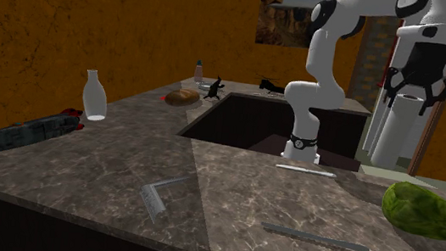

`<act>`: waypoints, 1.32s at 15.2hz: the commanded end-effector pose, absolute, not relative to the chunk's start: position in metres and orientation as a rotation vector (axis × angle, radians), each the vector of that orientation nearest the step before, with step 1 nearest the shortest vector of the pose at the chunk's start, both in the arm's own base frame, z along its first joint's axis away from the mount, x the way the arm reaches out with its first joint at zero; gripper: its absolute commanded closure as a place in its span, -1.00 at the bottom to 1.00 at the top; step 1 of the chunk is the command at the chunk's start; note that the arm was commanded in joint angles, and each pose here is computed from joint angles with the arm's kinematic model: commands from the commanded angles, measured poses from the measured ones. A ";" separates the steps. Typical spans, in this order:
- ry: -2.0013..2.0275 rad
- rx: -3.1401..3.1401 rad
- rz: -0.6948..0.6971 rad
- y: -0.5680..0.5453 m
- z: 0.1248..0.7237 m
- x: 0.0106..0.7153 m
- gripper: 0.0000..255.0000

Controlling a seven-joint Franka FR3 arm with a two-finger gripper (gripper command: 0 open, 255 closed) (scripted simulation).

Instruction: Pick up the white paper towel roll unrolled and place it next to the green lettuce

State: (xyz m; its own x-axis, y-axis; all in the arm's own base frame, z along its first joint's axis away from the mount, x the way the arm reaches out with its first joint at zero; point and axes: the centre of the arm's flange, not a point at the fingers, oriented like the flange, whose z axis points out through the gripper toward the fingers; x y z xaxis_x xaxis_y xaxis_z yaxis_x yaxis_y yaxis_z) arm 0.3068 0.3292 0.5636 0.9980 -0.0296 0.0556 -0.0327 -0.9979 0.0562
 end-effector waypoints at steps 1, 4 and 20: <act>-0.048 3.083 0.085 0.329 0.553 0.307 1.00; -0.048 3.083 0.085 0.329 0.537 0.307 1.00; -0.048 3.083 0.085 0.329 0.453 0.307 1.00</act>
State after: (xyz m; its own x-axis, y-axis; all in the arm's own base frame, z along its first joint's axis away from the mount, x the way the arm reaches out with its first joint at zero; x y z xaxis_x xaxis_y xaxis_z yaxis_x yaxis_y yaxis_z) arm 0.3069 0.3286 0.4592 0.9980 -0.0296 0.0556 -0.0328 -0.9979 0.0561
